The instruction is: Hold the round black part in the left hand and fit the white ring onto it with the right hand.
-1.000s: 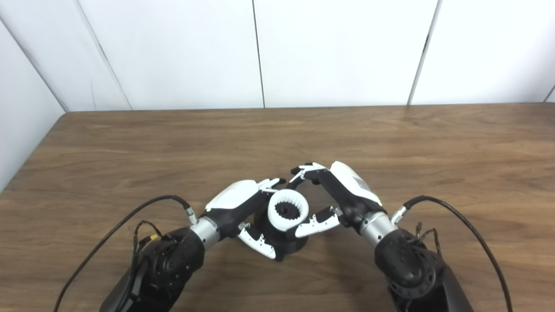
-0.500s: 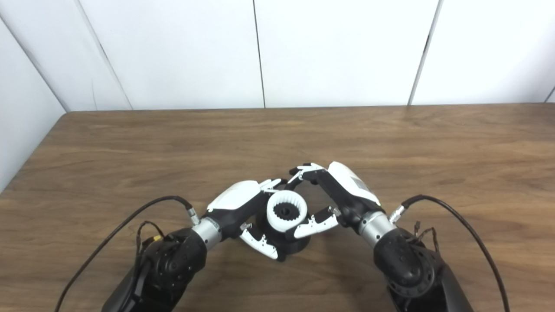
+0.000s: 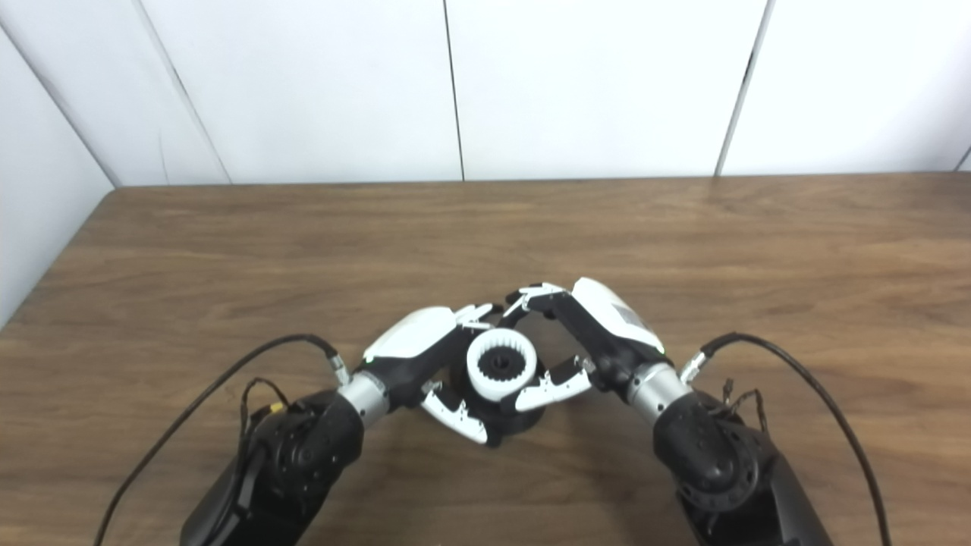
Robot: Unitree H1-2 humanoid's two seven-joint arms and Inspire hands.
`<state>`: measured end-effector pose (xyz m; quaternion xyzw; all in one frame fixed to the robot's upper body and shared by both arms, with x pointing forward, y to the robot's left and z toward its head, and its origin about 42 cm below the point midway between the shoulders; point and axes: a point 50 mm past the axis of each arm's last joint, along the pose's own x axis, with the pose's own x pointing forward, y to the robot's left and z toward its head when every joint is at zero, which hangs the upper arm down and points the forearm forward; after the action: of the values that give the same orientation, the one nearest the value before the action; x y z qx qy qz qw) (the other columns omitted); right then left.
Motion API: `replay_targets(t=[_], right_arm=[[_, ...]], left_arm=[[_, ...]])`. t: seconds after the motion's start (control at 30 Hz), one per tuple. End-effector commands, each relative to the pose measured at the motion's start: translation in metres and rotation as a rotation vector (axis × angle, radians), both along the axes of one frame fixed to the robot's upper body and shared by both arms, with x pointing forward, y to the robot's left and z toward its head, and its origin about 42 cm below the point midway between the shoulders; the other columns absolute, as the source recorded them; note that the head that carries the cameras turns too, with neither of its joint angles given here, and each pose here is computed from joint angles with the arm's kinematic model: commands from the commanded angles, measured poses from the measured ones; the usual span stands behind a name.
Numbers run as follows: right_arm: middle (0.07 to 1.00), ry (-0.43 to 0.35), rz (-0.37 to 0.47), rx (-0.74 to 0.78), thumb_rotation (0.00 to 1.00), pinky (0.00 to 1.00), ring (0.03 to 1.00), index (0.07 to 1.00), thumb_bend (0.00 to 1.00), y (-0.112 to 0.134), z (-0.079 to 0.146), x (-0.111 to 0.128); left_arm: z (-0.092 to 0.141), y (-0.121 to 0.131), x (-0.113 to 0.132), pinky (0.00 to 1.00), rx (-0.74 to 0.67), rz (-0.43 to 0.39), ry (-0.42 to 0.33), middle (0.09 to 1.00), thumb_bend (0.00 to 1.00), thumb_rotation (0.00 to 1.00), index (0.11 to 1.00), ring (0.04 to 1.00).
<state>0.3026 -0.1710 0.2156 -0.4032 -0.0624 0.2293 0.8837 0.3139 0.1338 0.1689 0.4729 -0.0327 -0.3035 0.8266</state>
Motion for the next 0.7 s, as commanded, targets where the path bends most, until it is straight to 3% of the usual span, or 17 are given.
replay_targets(t=[0.0, 0.67], right_arm=[[0.84, -0.061, 0.036, 0.004, 0.16, 0.81, 0.925, 0.492, 0.52, 0.003, 0.01, -0.001], [0.841, -0.005, 0.009, 0.01, 0.16, 0.82, 0.932, 0.493, 0.52, -0.009, -0.012, -0.007]], left_arm=[[0.003, -0.004, -0.002, 0.97, -0.006, -0.021, -0.011, 1.0, 0.9, 0.21, 0.702, 1.0], [0.008, 0.0, -0.005, 0.95, -0.001, -0.012, -0.009, 1.0, 0.89, 0.22, 0.694, 1.0]])
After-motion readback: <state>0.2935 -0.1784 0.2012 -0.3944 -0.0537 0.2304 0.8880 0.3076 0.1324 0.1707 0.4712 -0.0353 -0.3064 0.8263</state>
